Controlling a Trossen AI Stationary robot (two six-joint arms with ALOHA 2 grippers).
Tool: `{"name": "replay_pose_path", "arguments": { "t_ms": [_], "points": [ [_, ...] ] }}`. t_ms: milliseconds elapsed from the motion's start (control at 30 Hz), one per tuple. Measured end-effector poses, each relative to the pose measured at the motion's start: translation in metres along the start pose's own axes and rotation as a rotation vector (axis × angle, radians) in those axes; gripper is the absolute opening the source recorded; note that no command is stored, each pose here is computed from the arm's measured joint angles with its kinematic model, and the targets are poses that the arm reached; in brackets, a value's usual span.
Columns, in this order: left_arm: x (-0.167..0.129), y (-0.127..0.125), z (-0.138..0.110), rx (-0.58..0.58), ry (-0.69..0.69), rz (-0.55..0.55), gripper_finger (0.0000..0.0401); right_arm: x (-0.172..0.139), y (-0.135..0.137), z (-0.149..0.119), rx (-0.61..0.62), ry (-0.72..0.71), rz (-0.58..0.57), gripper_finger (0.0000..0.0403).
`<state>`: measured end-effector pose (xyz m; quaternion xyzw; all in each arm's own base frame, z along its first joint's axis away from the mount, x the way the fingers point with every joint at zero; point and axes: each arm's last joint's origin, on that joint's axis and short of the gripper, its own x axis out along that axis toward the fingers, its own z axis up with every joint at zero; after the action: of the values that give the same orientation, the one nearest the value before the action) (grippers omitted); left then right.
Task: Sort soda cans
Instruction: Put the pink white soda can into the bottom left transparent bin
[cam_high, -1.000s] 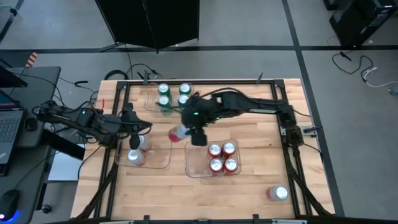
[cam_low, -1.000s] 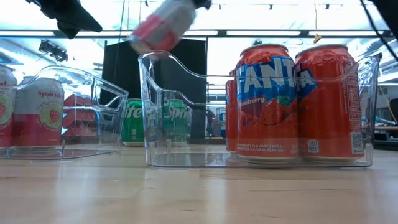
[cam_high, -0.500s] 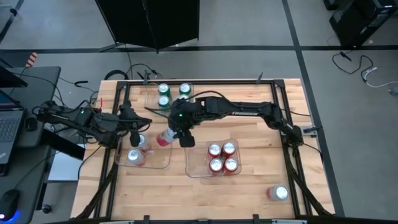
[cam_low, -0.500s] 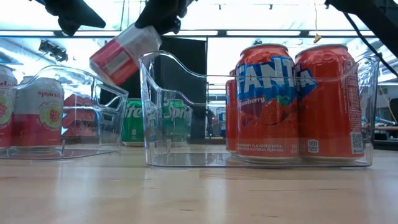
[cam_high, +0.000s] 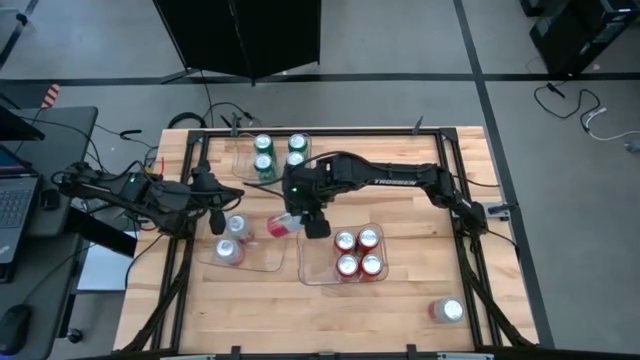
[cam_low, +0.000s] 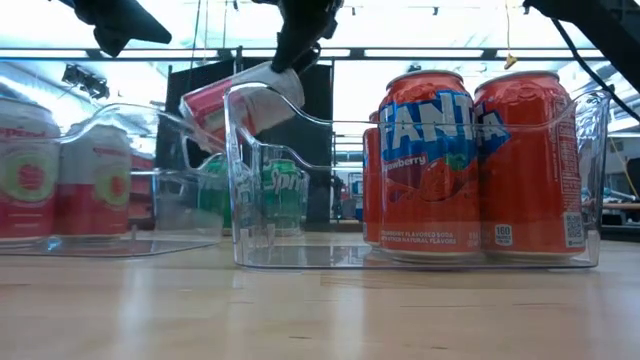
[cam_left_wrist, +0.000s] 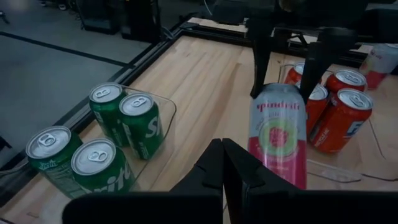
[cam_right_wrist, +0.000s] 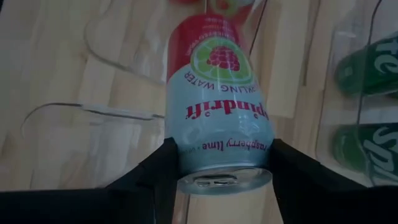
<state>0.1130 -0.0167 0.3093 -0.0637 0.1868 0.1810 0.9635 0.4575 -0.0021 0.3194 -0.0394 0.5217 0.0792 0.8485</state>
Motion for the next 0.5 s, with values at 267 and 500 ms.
{"name": "replay_pose_path", "arguments": {
  "t_ms": [267,500],
  "points": [
    [0.0,0.0,0.001,-0.006,-0.009,-0.003,0.0,0.0,0.0,0.011,-0.035,-0.105,-0.046,0.0195],
    [0.002,-0.002,0.001,-0.009,-0.002,-0.001,0.0,0.001,-0.001,0.017,-0.065,-0.167,-0.058,0.0195]
  ]
}}
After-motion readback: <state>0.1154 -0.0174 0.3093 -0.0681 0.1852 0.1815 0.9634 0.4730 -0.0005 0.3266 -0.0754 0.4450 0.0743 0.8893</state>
